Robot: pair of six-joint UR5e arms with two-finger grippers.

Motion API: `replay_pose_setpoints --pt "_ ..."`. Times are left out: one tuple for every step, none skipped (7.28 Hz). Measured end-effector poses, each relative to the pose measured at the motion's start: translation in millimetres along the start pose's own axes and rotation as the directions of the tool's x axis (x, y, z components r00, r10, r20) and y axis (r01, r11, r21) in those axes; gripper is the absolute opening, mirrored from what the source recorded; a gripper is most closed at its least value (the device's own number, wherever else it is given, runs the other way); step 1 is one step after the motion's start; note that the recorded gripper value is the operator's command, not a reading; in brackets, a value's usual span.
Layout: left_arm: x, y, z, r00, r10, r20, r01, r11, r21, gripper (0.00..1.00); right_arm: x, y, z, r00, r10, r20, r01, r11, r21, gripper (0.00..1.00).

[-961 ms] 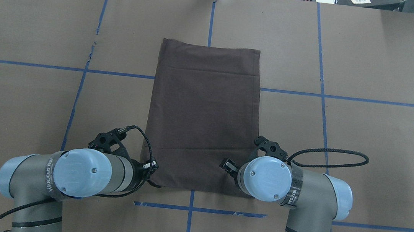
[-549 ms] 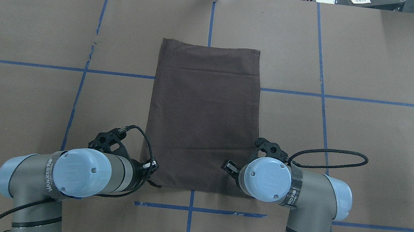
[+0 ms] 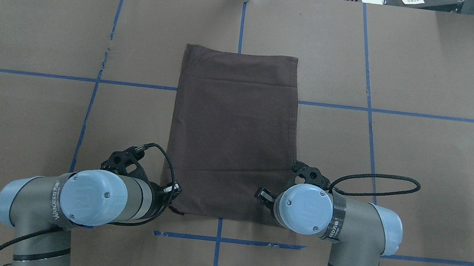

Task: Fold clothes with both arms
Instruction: 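Grasp both near corners of the shirt with the left and right grippers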

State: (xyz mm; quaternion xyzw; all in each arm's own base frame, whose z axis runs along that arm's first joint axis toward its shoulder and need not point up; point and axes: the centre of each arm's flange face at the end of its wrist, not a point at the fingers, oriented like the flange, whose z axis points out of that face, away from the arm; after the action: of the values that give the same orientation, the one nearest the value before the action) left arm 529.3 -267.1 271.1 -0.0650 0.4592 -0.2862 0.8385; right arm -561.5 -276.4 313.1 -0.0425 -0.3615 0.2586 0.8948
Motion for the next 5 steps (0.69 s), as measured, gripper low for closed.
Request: replay_pose_setpoints --pt "0.1 0.0 -0.3 1.0 0.0 -0.001 0.0 1.0 0.0 0.0 1.0 1.3 3.5 1.0 -0.002 -0.006 0.002 1.0 0.001 1.0" --pt "0.3 -0.3 -0.7 1.0 0.0 -0.001 0.0 1.0 0.001 0.0 1.0 1.4 4.6 1.0 -0.002 -0.008 0.002 1.0 0.001 0.88" --pt "0.6 -0.4 -1.3 1.0 -0.001 -0.002 0.001 1.0 0.001 0.0 0.9 1.7 5.0 1.0 -0.002 -0.009 0.002 1.0 0.001 0.57" --pt "0.6 -0.6 -1.6 1.0 -0.001 -0.002 0.001 1.0 0.002 0.0 0.7 1.8 5.2 1.0 -0.002 -0.01 0.002 1.0 0.001 0.31" --pt "0.9 -0.9 -2.1 1.0 -0.001 -0.003 0.001 1.0 0.002 0.0 0.7 1.8 5.1 1.0 -0.002 -0.01 0.002 1.0 0.001 0.25"
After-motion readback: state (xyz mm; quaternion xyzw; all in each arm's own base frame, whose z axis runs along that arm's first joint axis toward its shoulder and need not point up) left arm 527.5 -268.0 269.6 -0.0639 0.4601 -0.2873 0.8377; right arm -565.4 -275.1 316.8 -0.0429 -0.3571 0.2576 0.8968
